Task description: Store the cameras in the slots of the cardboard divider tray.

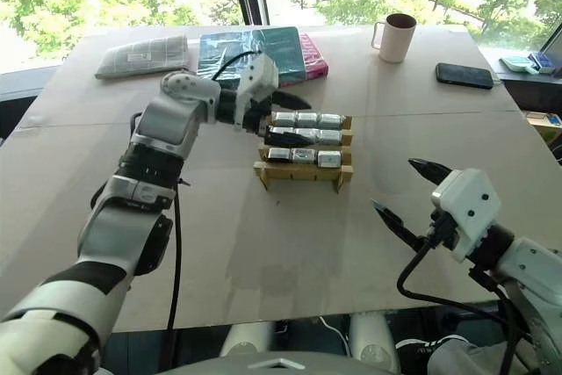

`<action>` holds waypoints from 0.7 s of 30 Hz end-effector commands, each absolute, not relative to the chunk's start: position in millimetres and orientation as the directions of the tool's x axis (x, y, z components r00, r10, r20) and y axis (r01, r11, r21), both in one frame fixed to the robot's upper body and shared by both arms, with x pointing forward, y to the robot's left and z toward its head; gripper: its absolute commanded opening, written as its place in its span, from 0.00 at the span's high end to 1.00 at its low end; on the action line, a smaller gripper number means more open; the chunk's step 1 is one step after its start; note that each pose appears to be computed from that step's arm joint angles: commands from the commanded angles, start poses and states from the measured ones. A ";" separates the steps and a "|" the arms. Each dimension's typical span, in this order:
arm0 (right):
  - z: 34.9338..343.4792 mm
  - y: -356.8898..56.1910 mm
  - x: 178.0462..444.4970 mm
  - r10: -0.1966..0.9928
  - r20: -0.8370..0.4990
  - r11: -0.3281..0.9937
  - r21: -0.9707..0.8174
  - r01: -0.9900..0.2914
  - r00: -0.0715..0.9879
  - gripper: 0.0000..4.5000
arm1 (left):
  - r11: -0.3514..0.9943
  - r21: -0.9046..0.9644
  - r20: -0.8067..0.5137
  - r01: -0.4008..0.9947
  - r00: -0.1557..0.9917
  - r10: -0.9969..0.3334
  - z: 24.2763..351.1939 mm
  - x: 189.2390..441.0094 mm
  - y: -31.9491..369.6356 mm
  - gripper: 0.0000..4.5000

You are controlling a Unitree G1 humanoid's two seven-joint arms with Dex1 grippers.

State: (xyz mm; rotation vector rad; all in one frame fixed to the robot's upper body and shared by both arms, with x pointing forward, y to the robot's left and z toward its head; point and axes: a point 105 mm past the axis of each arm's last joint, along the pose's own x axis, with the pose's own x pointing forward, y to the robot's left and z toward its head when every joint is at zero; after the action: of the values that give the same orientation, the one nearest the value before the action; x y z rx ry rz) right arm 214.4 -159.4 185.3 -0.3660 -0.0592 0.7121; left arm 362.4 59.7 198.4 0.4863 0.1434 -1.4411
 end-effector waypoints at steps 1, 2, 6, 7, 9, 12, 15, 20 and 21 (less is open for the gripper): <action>192.4 -156.3 209.5 0.664 -0.057 0.675 -0.384 -0.630 0.745 0.00 | -0.020 0.351 -0.384 0.936 0.124 -0.915 210.8 350.4 42.8 0.02; 191.5 -154.9 205.3 0.672 -0.061 0.664 -0.391 -0.637 0.738 0.00 | -0.020 0.361 -0.382 0.932 0.128 -0.915 206.8 350.9 38.1 0.10; 188.8 -150.9 193.5 0.678 -0.068 0.649 -0.414 -0.639 0.732 0.00 | -0.057 0.390 -0.421 0.919 0.123 -0.898 189.9 351.7 25.6 0.28; 188.5 -150.1 191.5 0.675 -0.069 0.650 -0.417 -0.635 0.735 0.00 | -0.061 0.388 -0.426 0.920 0.121 -0.897 187.6 352.5 23.0 0.28; 188.8 -148.5 187.9 0.667 -0.065 0.655 -0.423 -0.626 0.742 0.00 | -0.074 0.387 -0.434 0.919 0.111 -0.894 184.4 353.3 18.8 0.28; 188.8 -147.4 184.7 0.656 -0.063 0.662 -0.430 -0.614 0.752 0.00 | -0.090 0.382 -0.452 0.920 0.100 -0.886 177.6 355.0 14.6 0.28; 188.1 -147.3 183.7 0.648 -0.060 0.667 -0.437 -0.604 0.759 0.00 | -0.107 0.405 -0.482 0.908 0.113 -0.869 167.2 359.3 13.1 0.28; 190.6 -147.5 184.8 0.638 -0.046 0.673 -0.450 -0.586 0.768 0.00 | -0.096 0.418 -0.501 0.903 0.141 -0.854 159.4 368.8 15.6 0.57; 190.6 -147.7 184.7 0.637 -0.046 0.674 -0.452 -0.585 0.770 0.00 | -0.096 0.417 -0.501 0.904 0.140 -0.854 159.3 369.9 16.1 0.69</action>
State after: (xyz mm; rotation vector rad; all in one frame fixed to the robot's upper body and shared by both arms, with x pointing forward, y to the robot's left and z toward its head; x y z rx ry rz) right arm 189.5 -154.5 180.3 -0.4371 -0.0624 0.6770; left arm 366.7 16.2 155.2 0.7594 0.0966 -1.4861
